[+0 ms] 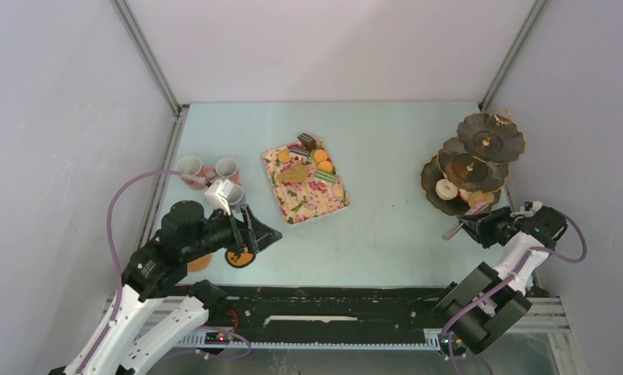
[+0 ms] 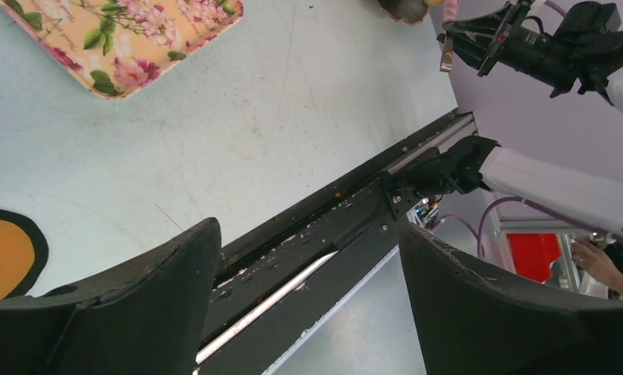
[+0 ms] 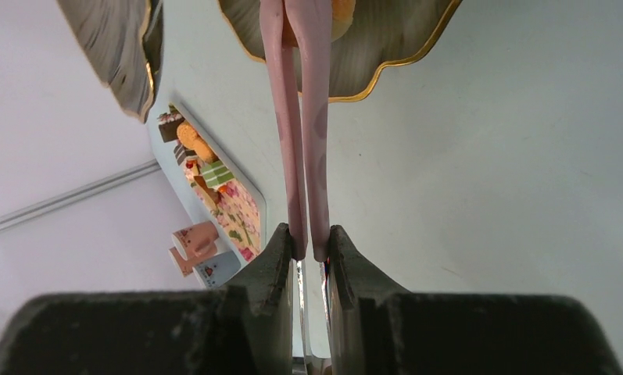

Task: Serve the afternoon tea
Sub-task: Place the desert on the desert table.

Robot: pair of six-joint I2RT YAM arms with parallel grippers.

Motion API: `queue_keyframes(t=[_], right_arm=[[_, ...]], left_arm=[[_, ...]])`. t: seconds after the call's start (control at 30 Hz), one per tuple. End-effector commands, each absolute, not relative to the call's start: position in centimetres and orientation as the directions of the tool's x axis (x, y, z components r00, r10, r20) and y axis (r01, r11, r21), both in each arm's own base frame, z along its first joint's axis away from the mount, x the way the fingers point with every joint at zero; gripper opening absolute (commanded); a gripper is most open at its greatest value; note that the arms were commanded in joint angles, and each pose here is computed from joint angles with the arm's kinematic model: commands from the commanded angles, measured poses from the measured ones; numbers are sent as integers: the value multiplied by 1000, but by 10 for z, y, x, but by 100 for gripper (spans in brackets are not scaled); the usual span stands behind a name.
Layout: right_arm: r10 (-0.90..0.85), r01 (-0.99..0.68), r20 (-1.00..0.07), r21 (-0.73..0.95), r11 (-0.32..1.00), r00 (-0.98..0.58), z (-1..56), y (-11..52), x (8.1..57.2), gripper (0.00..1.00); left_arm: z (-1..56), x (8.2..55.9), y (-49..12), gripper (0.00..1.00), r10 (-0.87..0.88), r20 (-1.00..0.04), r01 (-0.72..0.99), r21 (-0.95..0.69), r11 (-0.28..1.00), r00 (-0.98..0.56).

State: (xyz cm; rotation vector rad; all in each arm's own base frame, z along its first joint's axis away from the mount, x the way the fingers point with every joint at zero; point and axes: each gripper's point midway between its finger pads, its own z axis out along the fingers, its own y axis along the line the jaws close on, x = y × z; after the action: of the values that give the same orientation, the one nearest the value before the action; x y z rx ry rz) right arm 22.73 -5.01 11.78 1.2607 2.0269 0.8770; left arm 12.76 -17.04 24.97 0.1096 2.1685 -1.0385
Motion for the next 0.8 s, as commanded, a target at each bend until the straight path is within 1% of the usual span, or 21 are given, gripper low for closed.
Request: queue_keyframes(t=[0.0,0.1,0.33,0.53,0.77], right_arm=[[889,466,-203,791,396,-410,120,-63,240,0],[895,482,-189,788,383,-403,116,-70,244,0],[909,466,-199,807,363,-365,119,-90,259,0],[901,410,-199,838,361,-385,124,-102,276,1],[887,383,-151,861,335,-436,119,-109,290,6]], left_arm=[[257,131,-166,89,-175,-700,412,-583,701,-692],[252,132,-163,90,-156,-707,409,-559,721,-690],[242,134,-169,90,-127,-691,410,-555,723,-711],[239,134,-168,91,-112,-696,414,-540,733,-709],[235,131,-167,91,-99,-686,409,-537,738,-721]])
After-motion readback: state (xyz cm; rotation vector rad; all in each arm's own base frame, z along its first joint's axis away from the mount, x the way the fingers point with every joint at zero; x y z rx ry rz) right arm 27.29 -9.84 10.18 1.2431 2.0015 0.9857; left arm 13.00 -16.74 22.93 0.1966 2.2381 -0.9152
